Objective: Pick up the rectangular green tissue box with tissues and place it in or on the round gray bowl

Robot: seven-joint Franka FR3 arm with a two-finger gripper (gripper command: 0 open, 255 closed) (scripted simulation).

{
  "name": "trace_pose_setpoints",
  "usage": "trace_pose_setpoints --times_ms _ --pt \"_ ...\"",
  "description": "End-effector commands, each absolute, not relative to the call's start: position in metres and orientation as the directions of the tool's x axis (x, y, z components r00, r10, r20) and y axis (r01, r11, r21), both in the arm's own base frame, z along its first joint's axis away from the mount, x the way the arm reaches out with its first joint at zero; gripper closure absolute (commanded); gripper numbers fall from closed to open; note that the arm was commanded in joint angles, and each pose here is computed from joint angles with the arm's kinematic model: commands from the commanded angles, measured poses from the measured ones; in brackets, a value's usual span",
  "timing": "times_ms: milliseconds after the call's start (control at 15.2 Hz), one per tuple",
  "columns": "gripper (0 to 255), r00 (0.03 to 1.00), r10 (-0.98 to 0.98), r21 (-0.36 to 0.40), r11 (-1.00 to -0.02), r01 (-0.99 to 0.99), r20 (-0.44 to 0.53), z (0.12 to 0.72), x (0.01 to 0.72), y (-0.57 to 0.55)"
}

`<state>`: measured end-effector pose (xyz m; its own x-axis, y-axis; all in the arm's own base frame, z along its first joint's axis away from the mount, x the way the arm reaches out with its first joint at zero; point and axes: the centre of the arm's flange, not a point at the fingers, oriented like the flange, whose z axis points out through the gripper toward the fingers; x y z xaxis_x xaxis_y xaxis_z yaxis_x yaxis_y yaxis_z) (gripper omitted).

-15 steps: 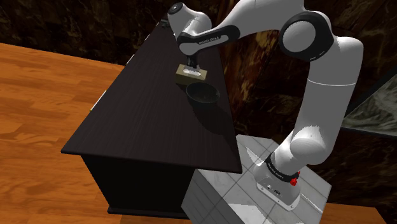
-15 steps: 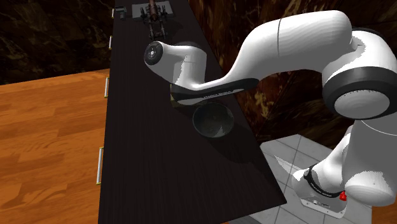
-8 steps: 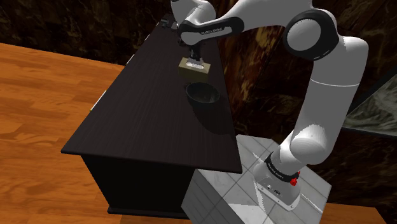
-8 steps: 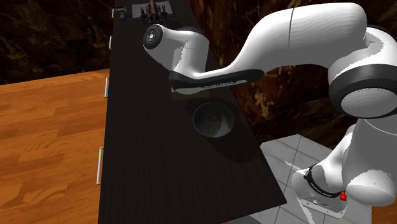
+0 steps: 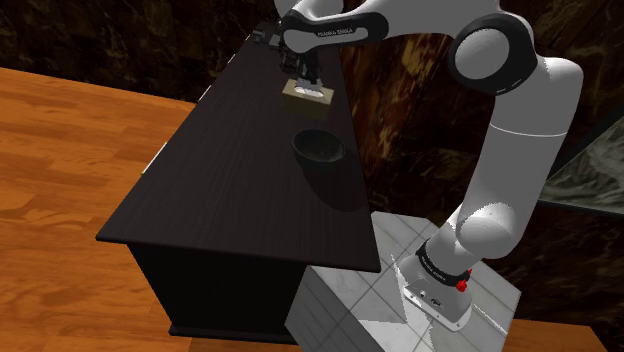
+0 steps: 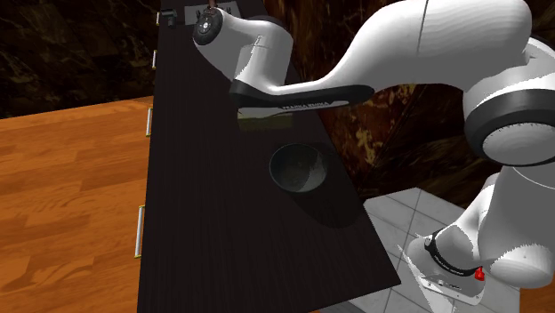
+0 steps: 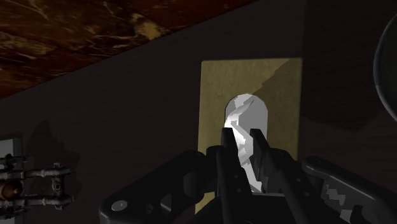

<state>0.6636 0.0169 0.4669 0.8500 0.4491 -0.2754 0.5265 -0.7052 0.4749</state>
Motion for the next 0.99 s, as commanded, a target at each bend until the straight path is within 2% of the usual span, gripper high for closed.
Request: trace_pose_setpoints --times_ms 0,594,924 --pt "255 0.850 0.449 0.475 -0.705 0.526 -0.276 0.477 0.663 0.017" --pt "255 0.850 0.449 0.475 -0.705 0.526 -0.276 0.522 0.663 0.017" --pt "255 0.850 0.449 0.475 -0.705 0.526 -0.276 0.538 0.603 0.039"
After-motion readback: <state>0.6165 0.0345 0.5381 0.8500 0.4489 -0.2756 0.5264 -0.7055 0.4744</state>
